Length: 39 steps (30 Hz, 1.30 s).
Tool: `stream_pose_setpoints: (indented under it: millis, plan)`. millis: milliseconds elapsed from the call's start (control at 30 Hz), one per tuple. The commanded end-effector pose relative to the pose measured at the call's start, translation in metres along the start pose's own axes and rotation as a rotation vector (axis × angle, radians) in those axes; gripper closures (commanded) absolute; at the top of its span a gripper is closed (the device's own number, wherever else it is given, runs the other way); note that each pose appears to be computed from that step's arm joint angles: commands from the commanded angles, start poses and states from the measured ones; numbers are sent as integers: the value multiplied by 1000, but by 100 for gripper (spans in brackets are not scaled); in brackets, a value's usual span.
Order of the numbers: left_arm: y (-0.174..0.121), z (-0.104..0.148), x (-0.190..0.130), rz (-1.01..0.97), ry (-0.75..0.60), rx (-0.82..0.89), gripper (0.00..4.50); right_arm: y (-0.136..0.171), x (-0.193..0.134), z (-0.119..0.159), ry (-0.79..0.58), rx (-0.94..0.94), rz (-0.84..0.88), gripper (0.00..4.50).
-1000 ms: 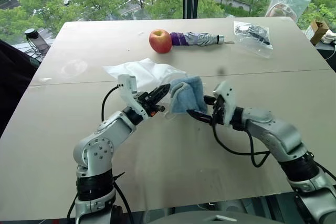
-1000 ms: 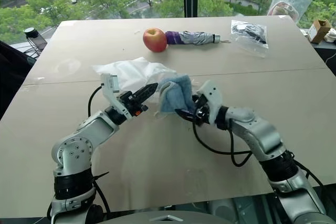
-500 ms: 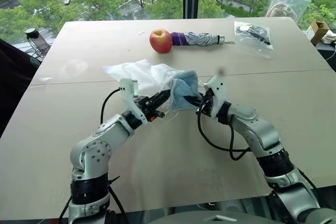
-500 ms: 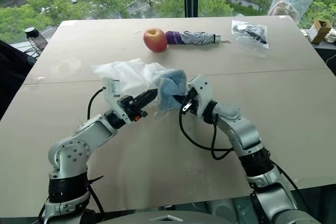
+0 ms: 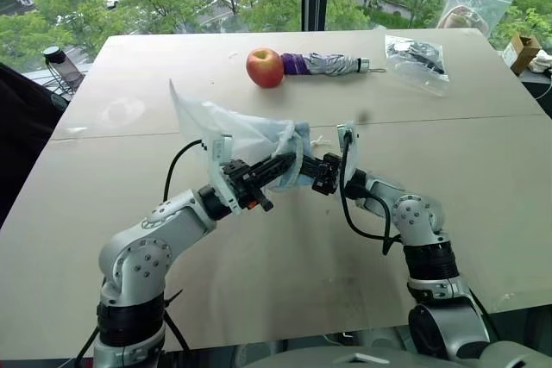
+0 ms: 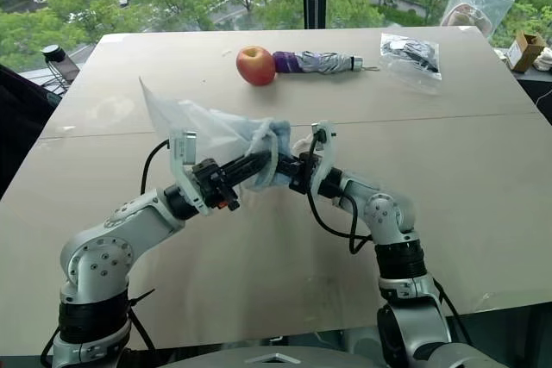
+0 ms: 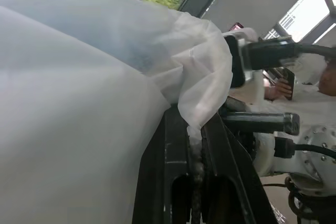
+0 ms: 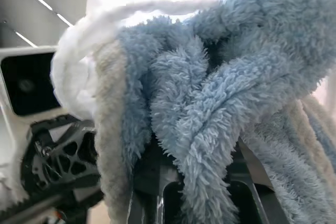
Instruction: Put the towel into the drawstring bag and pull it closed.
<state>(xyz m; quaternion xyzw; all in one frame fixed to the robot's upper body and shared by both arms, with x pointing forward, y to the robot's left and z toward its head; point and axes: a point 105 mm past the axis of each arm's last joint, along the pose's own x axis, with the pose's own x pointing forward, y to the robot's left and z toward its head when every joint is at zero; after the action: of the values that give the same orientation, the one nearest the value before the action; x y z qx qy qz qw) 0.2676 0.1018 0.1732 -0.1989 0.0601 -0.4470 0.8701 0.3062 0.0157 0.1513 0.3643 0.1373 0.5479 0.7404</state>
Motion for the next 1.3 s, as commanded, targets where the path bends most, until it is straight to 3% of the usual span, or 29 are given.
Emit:
stream_pose_setpoints:
  millis: [33,333,500,633,900,1067,1100,1167,1300]
  plan:
    - [-22,-16,7,-99,65,-25,450,37,19,19,-56,45,166,445]
    - [-26,-17,8,-122,73,-21,450,45,44,42,-194,213,147,445]
    - [-23,-18,7,-107,71,-14,450,40,38,65,-324,348,121,445]
    - [-18,-17,8,-82,57,12,450,22,28,88,-456,435,0,445]
    - [14,1,22,86,-14,172,450,10,18,94,-477,267,-197,445]
    - [23,9,27,130,-59,199,450,13,13,87,-422,104,-237,270]
    - [25,11,27,144,-69,198,450,13,12,83,-381,24,-255,205]
    - [31,17,26,176,-97,198,450,8,9,70,-258,-167,-303,135]
    - [42,32,23,229,-166,170,450,7,-2,54,-119,-360,-289,135]
